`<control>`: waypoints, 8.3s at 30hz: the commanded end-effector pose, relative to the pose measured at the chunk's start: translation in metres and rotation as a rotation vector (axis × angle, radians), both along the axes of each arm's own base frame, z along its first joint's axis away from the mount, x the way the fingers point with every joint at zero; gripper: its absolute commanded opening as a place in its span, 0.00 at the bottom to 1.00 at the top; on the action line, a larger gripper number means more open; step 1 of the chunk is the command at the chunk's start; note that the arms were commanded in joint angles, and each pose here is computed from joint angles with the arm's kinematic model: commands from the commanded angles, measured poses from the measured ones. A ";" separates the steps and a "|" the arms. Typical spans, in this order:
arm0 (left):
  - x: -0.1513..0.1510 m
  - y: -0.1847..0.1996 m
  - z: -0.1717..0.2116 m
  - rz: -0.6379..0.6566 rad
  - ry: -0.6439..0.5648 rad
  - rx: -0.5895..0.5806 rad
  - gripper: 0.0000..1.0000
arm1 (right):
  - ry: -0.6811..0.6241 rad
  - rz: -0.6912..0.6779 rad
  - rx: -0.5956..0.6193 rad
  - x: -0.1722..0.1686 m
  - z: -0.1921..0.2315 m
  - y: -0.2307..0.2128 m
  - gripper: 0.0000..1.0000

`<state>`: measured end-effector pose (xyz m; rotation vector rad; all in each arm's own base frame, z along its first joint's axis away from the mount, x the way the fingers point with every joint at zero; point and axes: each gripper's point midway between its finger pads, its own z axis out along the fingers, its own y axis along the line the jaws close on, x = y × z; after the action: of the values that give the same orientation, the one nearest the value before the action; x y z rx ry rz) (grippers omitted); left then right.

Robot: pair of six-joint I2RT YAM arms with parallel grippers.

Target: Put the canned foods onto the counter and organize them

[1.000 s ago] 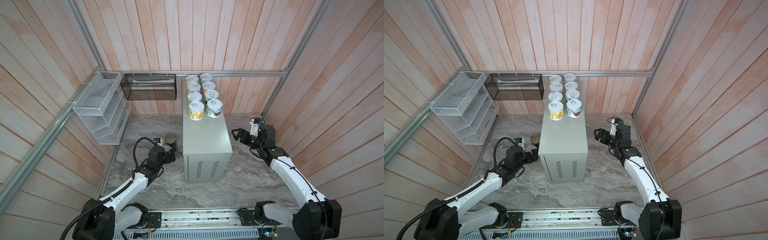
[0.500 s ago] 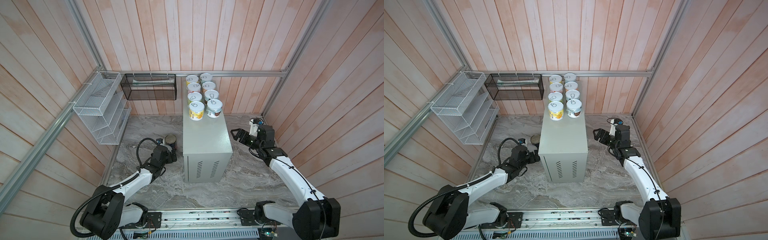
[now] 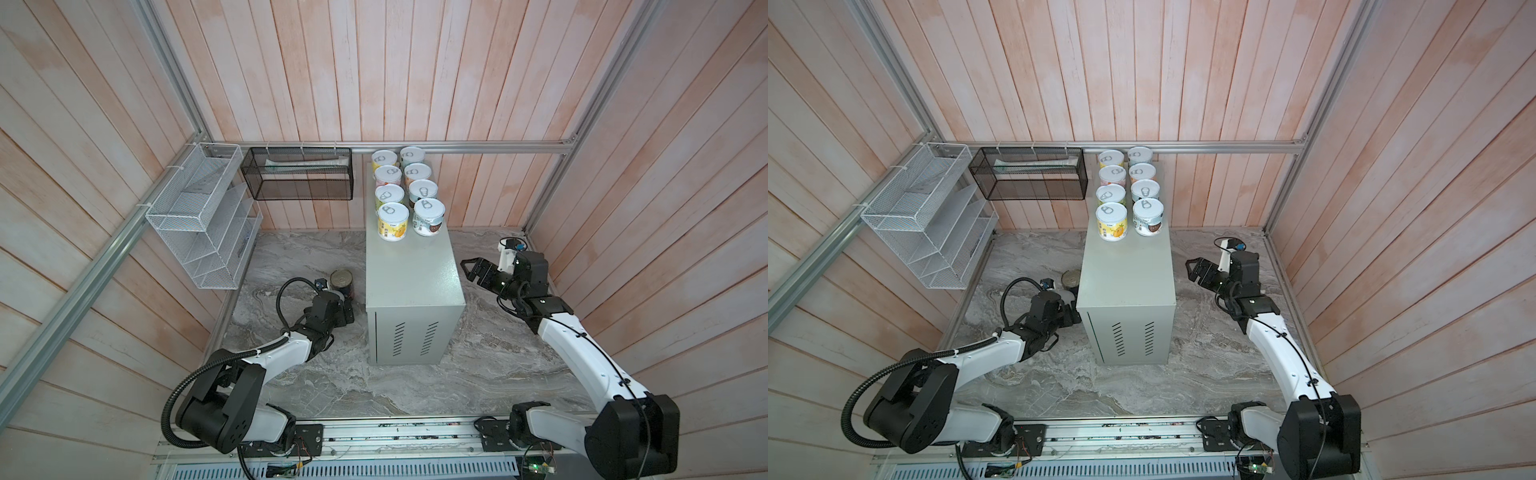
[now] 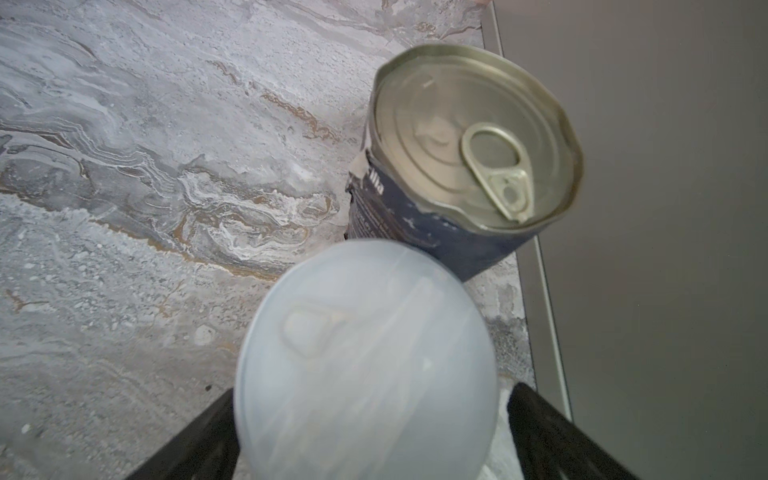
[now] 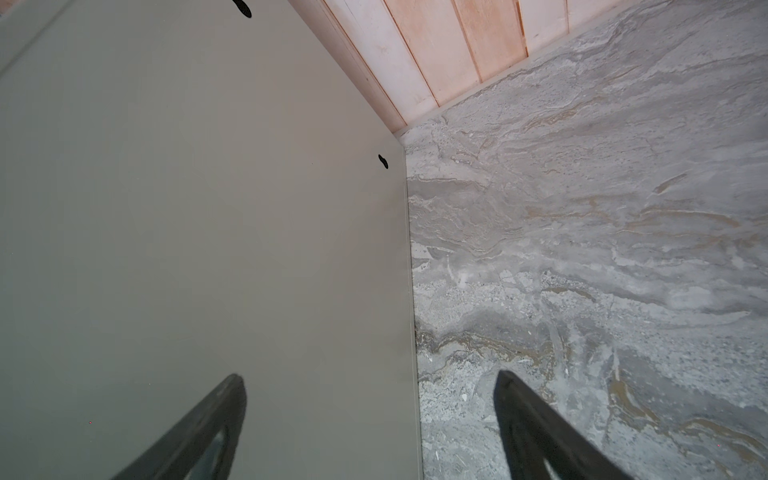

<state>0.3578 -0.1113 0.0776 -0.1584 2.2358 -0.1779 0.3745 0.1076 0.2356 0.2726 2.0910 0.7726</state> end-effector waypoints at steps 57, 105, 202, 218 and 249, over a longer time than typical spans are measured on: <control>-0.002 -0.017 -0.035 -0.009 0.061 -0.011 0.00 | 0.010 0.096 0.064 0.000 -0.014 0.021 0.85; -0.047 -0.051 0.350 -0.385 -0.339 0.049 0.00 | -0.097 0.052 -0.014 -0.003 0.025 0.002 0.85; -0.038 -0.132 0.425 -0.493 -0.553 0.145 1.00 | -0.147 0.039 -0.064 -0.006 0.053 -0.008 0.91; -0.033 -0.027 0.391 -0.118 -0.570 0.180 1.00 | -0.234 -0.087 -0.190 0.001 0.094 -0.037 0.93; 0.059 -0.004 0.146 -0.033 -0.249 -0.025 1.00 | -0.141 0.009 -0.066 -0.003 0.049 -0.015 0.98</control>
<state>0.4030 -0.1126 0.2180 -0.0671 2.0539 -0.1874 0.3730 0.0889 0.2848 0.1737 1.9895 0.6620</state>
